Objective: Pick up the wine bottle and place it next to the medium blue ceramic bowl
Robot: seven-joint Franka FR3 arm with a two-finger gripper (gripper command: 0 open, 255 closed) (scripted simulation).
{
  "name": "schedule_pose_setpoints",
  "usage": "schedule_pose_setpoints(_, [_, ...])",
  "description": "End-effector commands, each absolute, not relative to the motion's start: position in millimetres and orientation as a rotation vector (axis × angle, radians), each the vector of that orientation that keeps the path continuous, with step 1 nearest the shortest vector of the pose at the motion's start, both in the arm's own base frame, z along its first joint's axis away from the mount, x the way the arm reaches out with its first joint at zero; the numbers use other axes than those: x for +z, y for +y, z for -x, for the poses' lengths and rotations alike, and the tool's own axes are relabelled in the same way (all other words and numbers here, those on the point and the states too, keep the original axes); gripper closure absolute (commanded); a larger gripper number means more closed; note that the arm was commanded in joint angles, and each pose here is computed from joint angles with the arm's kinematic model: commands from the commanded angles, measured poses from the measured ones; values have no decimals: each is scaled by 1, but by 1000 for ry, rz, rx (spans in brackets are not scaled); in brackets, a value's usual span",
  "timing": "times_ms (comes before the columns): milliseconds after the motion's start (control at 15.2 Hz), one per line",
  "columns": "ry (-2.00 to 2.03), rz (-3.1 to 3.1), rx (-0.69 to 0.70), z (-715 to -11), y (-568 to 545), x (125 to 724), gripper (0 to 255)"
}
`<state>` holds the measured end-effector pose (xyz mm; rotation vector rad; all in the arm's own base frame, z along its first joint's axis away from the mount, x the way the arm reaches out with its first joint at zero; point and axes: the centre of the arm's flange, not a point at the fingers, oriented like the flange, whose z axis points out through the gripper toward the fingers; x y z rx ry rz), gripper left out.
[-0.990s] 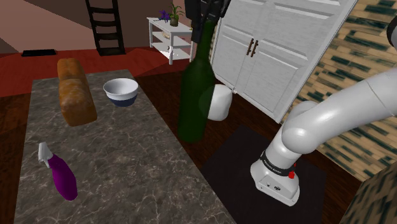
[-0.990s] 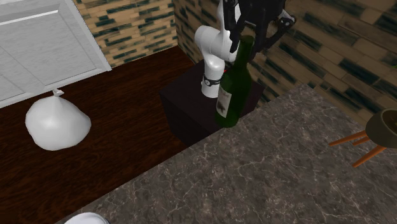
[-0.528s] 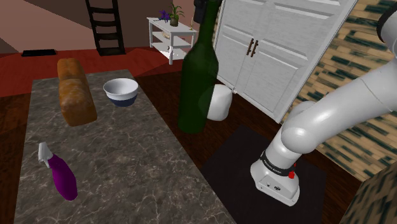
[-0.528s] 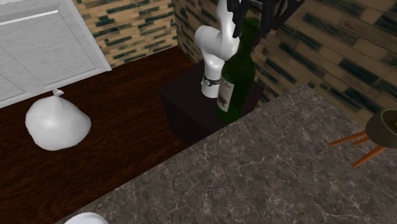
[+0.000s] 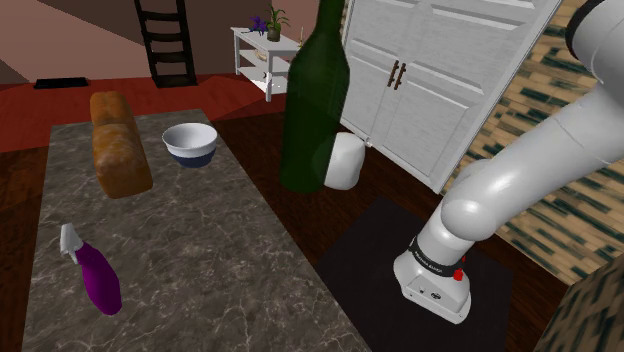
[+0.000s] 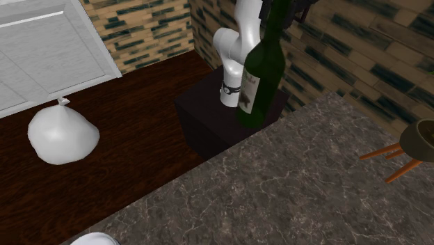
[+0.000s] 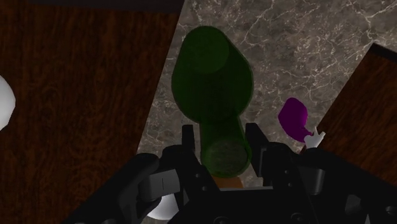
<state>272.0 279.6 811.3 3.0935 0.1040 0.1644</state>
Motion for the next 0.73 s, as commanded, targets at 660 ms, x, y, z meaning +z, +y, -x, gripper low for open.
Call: schedule_pose_setpoints(660, [103,-3094,165,-305,268,840,255])
